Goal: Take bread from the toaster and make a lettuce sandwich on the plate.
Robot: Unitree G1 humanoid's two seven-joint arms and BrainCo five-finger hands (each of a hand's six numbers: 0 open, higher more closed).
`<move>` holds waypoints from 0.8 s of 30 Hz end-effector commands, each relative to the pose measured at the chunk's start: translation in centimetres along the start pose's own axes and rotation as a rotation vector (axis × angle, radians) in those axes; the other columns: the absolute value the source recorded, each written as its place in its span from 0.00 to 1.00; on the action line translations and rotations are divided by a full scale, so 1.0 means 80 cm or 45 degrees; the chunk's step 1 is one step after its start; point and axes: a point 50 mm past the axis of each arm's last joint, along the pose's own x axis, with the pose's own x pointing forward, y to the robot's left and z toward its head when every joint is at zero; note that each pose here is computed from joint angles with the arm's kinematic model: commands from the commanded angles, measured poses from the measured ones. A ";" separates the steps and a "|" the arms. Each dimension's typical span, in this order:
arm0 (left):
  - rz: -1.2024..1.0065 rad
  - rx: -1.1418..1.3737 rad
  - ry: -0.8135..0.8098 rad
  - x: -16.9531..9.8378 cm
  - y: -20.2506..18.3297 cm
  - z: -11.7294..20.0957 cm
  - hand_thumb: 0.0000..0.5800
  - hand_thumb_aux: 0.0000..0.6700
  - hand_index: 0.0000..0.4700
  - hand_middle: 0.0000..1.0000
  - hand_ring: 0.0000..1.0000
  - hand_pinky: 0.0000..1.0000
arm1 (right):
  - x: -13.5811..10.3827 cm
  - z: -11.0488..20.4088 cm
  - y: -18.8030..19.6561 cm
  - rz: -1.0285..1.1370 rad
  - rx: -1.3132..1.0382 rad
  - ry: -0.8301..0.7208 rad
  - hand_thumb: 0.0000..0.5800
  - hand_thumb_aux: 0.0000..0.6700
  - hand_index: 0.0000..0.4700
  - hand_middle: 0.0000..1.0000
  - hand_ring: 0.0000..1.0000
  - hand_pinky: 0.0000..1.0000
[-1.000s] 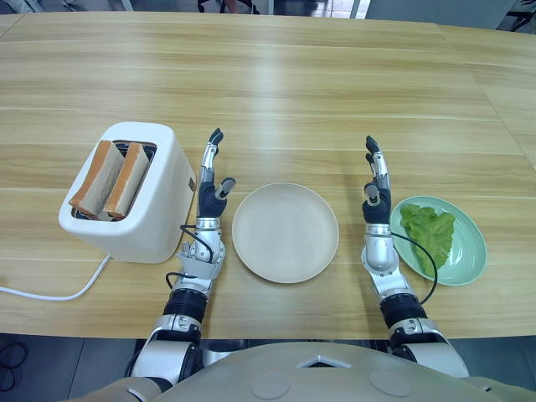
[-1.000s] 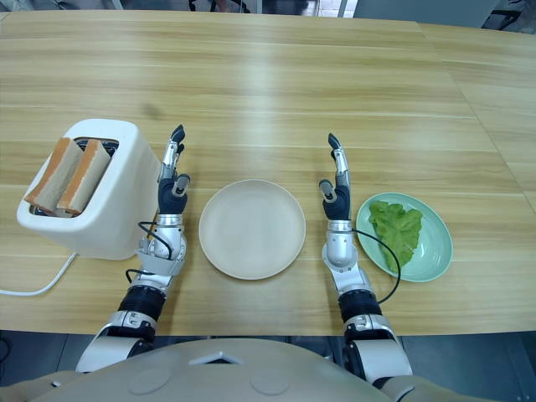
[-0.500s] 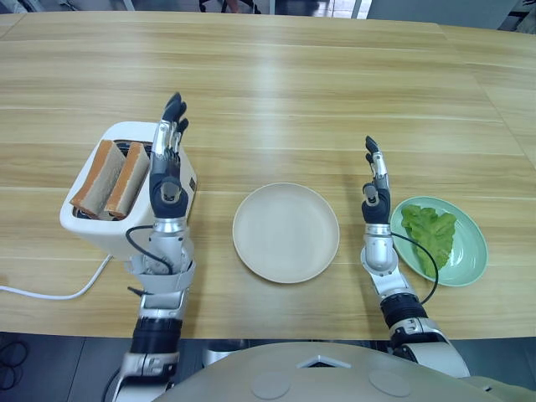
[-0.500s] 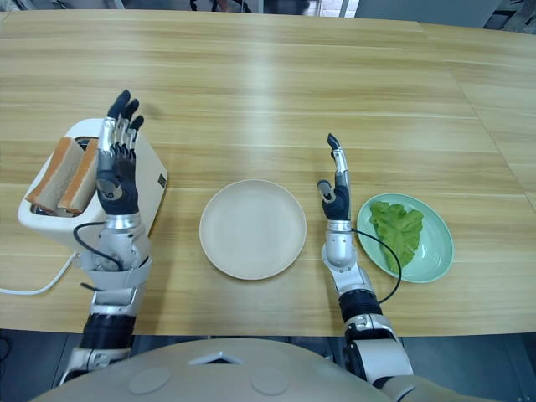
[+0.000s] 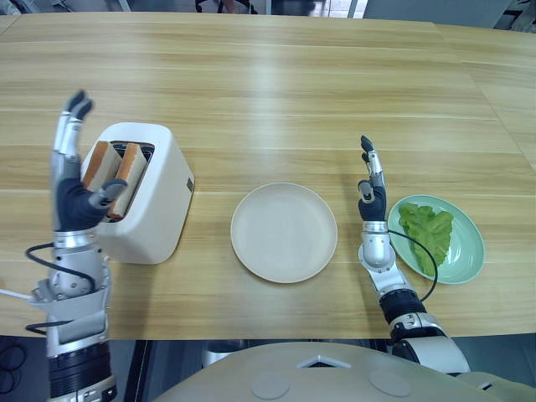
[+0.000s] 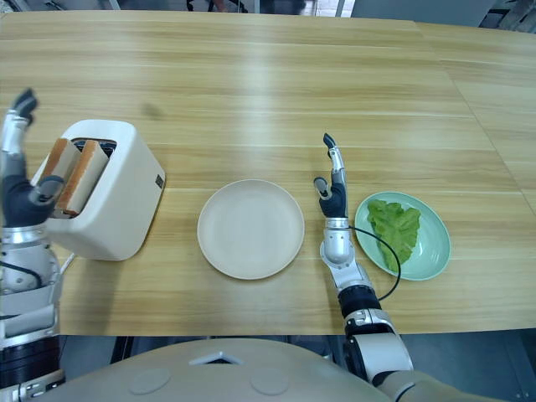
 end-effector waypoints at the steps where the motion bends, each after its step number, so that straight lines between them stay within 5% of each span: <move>1: -0.009 0.230 0.092 -0.007 0.014 -0.023 0.00 0.00 0.00 0.00 0.00 0.00 | 0.000 -0.005 -0.001 0.004 -0.015 0.027 0.00 0.00 0.00 0.00 0.00 0.00; 11: -0.125 0.564 0.227 -0.033 0.020 -0.065 0.00 0.00 0.00 0.00 0.00 0.00 | -0.002 -0.008 -0.005 0.011 -0.030 0.033 0.00 0.00 0.00 0.00 0.00 0.00; 24: -0.255 0.540 0.334 -0.059 0.011 -0.092 0.00 0.00 0.00 0.00 0.00 0.00 | -0.002 -0.010 -0.009 0.019 -0.050 0.033 0.00 0.00 0.00 0.00 0.00 0.00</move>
